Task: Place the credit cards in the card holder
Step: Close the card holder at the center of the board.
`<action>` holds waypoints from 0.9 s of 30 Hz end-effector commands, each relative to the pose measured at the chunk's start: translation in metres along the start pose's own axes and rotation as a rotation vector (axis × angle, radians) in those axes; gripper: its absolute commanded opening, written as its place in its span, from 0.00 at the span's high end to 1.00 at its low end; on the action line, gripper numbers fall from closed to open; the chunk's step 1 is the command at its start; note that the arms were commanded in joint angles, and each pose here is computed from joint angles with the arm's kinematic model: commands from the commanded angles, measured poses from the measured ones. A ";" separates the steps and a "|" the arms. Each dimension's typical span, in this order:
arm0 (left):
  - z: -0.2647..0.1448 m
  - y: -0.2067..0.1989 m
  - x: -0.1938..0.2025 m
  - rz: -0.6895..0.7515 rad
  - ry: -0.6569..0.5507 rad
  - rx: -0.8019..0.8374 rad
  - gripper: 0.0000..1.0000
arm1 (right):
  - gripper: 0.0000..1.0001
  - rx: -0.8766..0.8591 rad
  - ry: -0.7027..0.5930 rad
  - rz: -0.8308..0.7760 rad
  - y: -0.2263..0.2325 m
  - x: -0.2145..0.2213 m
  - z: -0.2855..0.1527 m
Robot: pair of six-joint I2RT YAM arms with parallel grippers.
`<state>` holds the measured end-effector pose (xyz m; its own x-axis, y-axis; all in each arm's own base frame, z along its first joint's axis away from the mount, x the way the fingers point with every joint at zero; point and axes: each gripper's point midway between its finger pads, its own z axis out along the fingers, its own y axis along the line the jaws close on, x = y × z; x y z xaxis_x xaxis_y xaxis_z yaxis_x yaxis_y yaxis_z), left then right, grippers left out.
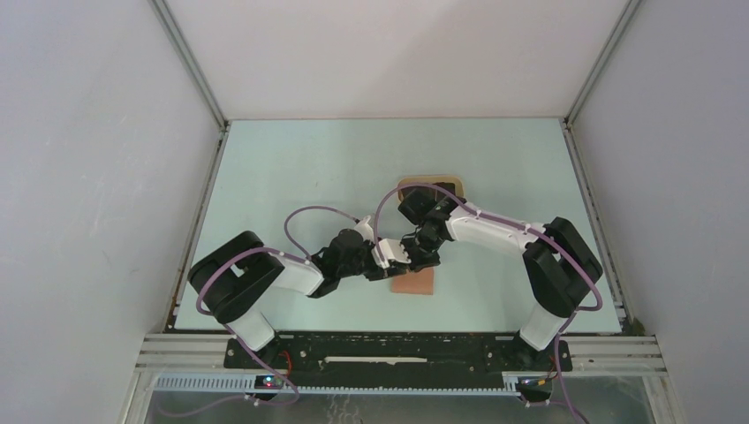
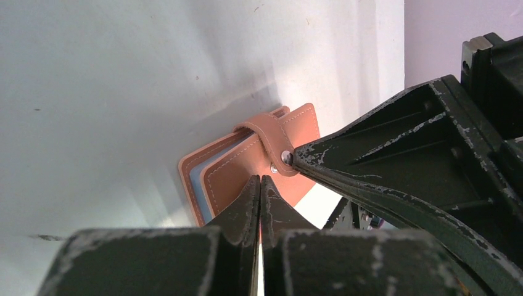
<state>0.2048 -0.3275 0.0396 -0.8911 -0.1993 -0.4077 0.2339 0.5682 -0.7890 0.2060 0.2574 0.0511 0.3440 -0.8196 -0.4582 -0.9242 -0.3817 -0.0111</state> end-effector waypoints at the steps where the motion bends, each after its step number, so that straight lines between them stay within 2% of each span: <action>1: 0.003 0.019 0.003 -0.003 0.007 -0.083 0.98 | 1.00 -0.064 -0.011 0.006 0.019 -0.006 0.004; 27: 0.001 0.020 0.004 -0.004 0.003 -0.086 0.99 | 1.00 -0.114 0.032 0.037 0.033 -0.007 0.021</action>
<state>0.2045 -0.3276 0.0395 -0.8918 -0.1984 -0.4066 0.2337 0.5676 -0.7894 0.2008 0.2611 0.0463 0.3355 -0.8383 -0.4298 -0.9289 -0.3704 -0.0025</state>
